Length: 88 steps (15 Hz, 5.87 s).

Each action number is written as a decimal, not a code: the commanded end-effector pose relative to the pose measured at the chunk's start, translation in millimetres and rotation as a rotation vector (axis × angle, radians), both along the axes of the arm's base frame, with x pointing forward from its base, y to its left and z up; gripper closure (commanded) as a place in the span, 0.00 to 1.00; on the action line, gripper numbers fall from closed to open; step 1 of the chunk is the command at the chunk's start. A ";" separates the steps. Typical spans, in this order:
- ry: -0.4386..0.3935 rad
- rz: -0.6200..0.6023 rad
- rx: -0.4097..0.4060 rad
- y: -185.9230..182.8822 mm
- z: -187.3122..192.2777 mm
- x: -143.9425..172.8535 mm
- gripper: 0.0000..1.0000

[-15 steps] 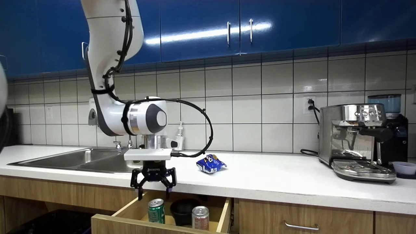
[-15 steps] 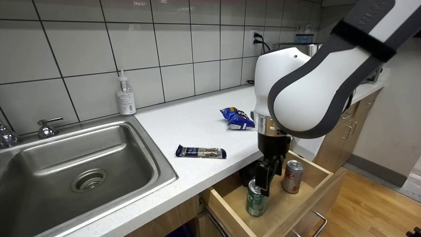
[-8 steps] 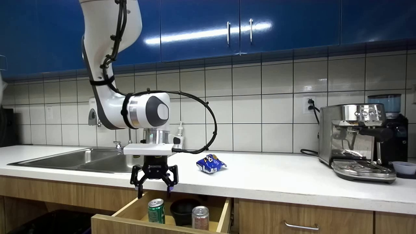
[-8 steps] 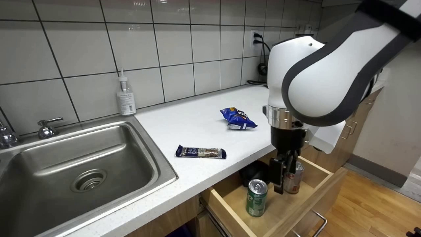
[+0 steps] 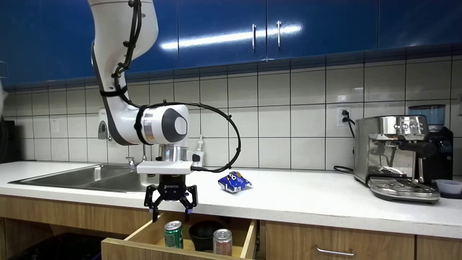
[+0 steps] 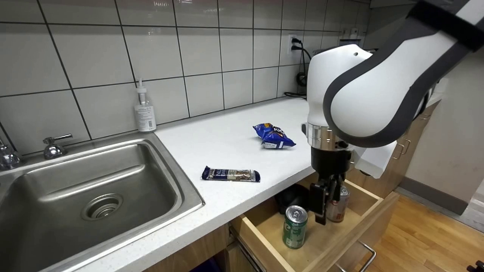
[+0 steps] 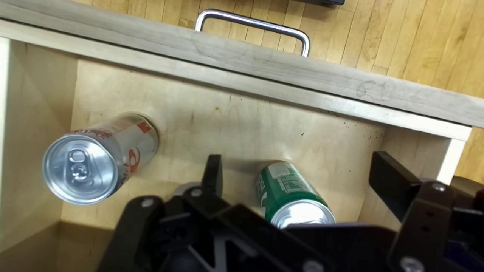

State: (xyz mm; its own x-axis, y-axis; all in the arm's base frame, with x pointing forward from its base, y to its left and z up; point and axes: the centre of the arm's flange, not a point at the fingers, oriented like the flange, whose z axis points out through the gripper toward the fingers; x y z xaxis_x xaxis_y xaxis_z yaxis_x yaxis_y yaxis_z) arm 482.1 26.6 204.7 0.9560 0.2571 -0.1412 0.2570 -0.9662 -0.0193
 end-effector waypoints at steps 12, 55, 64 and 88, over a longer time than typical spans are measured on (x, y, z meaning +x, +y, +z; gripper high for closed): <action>0.057 -0.033 0.032 -6.9 6.7 -44.3 0.00; -0.093 -0.156 0.000 -10.0 -62.9 -77.0 0.00; -0.191 -0.300 -0.022 -22.8 -64.9 -55.3 0.00; -0.266 -0.319 -0.003 -39.9 -63.8 27.1 0.00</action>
State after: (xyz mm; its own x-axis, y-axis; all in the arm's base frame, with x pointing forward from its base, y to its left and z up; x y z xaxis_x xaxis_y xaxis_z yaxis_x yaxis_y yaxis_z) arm 479.1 -2.3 138.6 0.9954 -0.0348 0.0891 -0.0363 -0.9992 0.0146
